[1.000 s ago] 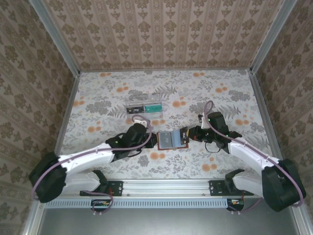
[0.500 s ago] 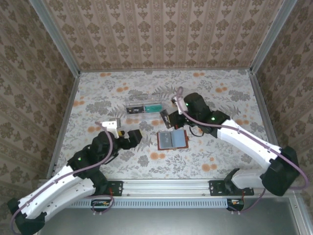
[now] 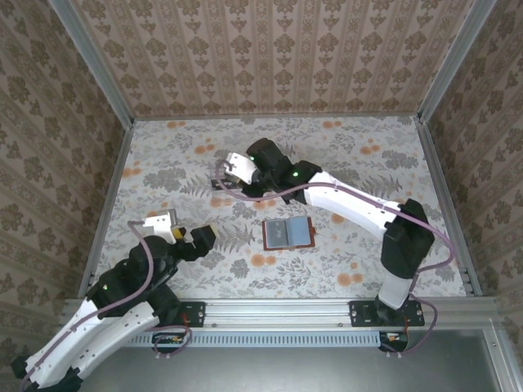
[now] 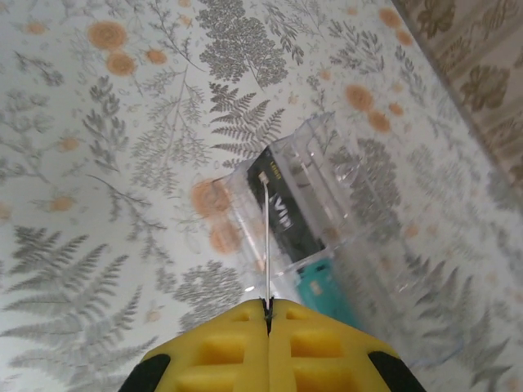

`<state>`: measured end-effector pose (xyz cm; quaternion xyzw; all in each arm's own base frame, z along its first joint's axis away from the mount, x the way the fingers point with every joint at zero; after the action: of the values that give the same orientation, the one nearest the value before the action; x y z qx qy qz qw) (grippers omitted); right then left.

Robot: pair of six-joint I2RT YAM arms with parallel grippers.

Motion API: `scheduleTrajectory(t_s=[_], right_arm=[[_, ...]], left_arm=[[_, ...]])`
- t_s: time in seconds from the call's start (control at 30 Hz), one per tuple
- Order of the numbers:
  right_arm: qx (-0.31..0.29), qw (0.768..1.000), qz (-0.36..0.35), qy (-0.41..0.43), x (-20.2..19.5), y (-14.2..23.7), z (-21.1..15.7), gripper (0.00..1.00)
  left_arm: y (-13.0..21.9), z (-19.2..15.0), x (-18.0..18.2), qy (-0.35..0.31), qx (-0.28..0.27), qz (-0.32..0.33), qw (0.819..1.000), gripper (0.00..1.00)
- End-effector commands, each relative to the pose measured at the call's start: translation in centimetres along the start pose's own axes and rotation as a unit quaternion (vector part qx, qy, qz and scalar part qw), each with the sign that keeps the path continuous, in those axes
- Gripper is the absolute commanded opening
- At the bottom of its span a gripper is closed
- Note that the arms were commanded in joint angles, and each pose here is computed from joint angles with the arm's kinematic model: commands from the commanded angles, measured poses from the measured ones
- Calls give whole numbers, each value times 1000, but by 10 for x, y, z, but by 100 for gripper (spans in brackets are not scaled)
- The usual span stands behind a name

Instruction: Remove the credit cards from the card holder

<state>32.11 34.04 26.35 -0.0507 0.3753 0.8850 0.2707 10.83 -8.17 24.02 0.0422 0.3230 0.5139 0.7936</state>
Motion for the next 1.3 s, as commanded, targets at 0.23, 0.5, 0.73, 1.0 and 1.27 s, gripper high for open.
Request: scheduleTrajectory(t_s=[0.23, 0.5, 0.73, 1.0, 1.27], right_arm=[[30, 976, 1, 215, -6, -56, -4, 0], [43, 962, 24, 269, -5, -93, -7, 0], [56, 961, 33, 271, -1, -112, -16, 0], [60, 961, 33, 267, 1, -120, -21, 0], [64, 962, 21, 263, 3, -134, -22, 0]], left_arm=[[23, 1, 17, 8, -8, 30, 999, 100], [31, 0, 24, 2, -5, 51, 999, 100], [31, -1, 27, -3, -6, 62, 998, 100], [26, -6, 29, -4, -2, 64, 998, 100], [24, -9, 29, -2, 3, 63, 998, 100]])
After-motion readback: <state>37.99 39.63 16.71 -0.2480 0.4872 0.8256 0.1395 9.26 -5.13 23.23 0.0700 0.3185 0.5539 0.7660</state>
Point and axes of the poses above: each hand's point on the last joint's axis, 136 mm out from that joint toward the fingers, its own y axis back along the fingers, its own x axis along the line the jaws close on, z = x × y, the point moved 7 cm from there along y, back along the fingers, and after that the axes turned 4 degrees about -y, right-handed, at the moved point
